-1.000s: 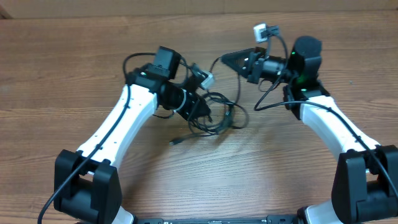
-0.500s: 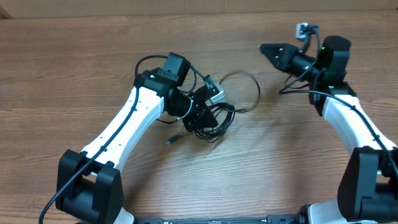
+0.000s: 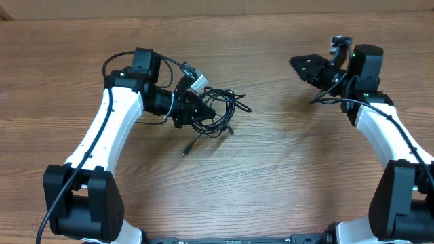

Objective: Untangle cables

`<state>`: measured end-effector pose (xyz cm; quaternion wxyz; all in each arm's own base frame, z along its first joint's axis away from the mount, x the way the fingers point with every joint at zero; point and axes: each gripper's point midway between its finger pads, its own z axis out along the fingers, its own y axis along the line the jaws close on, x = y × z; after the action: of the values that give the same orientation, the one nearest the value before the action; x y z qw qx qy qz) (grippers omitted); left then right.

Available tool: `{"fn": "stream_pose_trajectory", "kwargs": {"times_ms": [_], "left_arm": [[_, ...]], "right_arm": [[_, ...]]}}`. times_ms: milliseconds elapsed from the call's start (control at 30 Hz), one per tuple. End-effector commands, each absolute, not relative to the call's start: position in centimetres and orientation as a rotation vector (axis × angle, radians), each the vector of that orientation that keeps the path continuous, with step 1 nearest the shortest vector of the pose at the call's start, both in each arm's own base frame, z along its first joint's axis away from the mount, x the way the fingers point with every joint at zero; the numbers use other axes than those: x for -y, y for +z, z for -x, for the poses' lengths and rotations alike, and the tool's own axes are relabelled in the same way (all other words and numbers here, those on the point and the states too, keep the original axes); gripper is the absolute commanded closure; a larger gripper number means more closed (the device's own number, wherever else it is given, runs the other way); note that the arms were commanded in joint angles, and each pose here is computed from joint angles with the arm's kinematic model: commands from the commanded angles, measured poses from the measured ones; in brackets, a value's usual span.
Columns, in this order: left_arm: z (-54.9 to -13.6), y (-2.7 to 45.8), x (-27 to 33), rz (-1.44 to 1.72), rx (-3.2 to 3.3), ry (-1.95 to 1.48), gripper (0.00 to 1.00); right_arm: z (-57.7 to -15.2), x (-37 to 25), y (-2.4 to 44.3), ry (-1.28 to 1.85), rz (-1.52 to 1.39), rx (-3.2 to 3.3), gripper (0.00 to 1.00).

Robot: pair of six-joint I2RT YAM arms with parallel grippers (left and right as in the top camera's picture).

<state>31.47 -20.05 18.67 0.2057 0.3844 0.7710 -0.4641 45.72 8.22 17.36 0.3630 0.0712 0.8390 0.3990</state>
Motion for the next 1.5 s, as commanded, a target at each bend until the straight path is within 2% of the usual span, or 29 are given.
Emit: {"fn": "stream_pose_trajectory", "kwargs": {"times_ms": [0,200,267,433,733,967,1467], "left_arm": [[-30.8,19.8,20.7,-1.123,-2.037,-1.347,0.96],[-29.4,20.2,21.2,-1.125,-2.036,-1.424,0.96],[-28.6,20.4,21.1,-1.138,-2.03,-1.457,0.96],[-27.3,21.1,21.2,-1.106,-2.035,-1.549,0.96],[-27.2,21.5,21.5,-1.098,-2.015,-1.574,0.96],[-27.2,21.3,21.4,-1.102,-2.026,-1.565,0.96],[-27.9,21.1,21.4,-1.089,-2.042,-1.537,0.96]], "right_arm": [[-44.1,-11.9,20.8,1.079,0.193,-2.054,0.42],[-41.8,-15.7,22.2,1.187,0.464,-1.952,0.21],[-40.8,-17.0,23.3,1.249,0.556,-1.886,0.18],[-39.3,-19.2,25.0,1.32,0.699,-1.776,0.19],[-36.4,-24.5,25.1,1.404,0.834,-1.748,0.21],[-34.9,-26.8,25.5,1.441,0.899,-1.716,0.3],[-33.7,-28.8,26.3,1.509,0.903,-1.712,0.29]]}}
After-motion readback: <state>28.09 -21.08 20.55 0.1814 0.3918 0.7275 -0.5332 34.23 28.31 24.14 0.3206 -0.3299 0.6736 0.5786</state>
